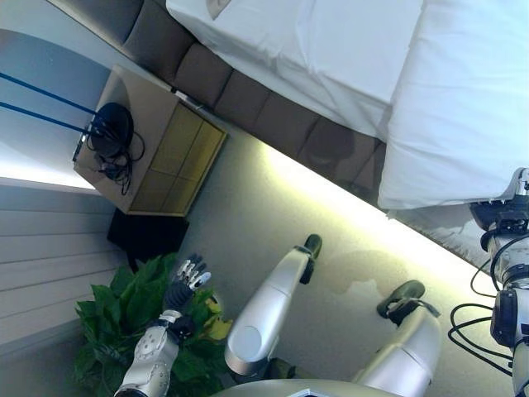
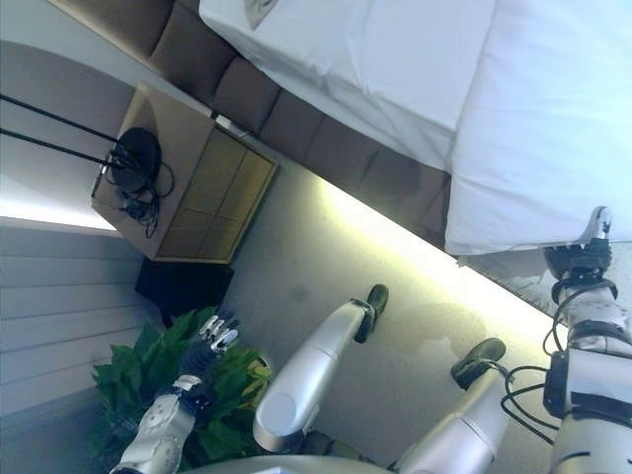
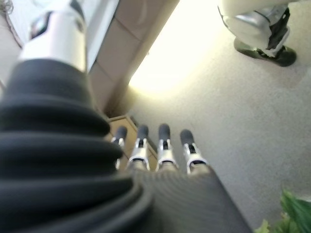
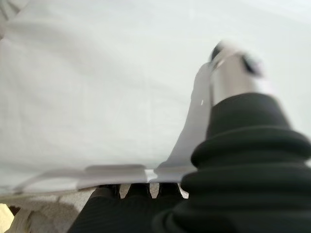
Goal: Make the bed neatly
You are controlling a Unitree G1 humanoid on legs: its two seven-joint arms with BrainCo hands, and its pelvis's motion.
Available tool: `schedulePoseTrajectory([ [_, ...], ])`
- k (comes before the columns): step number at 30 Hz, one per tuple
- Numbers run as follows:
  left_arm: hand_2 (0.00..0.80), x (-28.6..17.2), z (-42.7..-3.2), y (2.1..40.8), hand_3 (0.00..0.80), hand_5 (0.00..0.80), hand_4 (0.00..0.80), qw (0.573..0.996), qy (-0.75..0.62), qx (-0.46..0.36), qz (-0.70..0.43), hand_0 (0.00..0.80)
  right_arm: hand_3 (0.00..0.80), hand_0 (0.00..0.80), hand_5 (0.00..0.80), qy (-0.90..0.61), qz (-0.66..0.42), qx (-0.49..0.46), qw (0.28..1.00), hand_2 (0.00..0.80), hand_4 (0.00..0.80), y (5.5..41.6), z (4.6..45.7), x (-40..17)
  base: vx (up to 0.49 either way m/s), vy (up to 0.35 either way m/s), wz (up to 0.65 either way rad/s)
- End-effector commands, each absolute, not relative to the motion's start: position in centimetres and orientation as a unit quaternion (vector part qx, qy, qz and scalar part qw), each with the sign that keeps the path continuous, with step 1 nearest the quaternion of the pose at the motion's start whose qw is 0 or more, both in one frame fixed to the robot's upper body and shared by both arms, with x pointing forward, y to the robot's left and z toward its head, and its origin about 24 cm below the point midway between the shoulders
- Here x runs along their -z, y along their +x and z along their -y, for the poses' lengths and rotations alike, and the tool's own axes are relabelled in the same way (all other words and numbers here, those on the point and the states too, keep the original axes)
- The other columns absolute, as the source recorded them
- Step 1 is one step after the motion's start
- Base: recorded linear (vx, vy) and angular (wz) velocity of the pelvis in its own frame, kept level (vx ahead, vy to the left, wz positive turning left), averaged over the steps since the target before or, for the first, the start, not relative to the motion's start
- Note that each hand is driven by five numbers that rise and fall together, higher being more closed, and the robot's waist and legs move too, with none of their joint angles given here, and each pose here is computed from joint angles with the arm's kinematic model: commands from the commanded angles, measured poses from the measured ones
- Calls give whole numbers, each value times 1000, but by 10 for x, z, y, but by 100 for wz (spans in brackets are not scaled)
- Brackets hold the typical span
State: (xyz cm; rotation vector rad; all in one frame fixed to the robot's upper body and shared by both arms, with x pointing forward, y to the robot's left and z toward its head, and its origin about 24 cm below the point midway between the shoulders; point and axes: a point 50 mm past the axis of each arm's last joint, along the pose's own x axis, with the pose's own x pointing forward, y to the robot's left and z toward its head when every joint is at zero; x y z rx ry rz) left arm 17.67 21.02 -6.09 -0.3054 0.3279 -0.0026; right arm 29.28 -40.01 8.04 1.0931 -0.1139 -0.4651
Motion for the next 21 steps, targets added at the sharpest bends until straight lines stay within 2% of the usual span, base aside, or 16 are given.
schedulePoseTrajectory([
  [1,0,50,-226,179,0,0,0,981,-140,-16,-131,0,800,800,800,497,120,150,846,800,800,313,395,-119,0,0,0],
  [14,0,46,-230,180,0,0,0,982,-138,-26,-125,0,800,800,800,492,94,148,853,800,800,316,385,-107,8,-6,-1],
  [21,0,46,-233,181,0,0,0,981,-136,-26,-136,0,800,800,800,464,57,124,875,800,800,325,361,-88,65,-5,3],
])
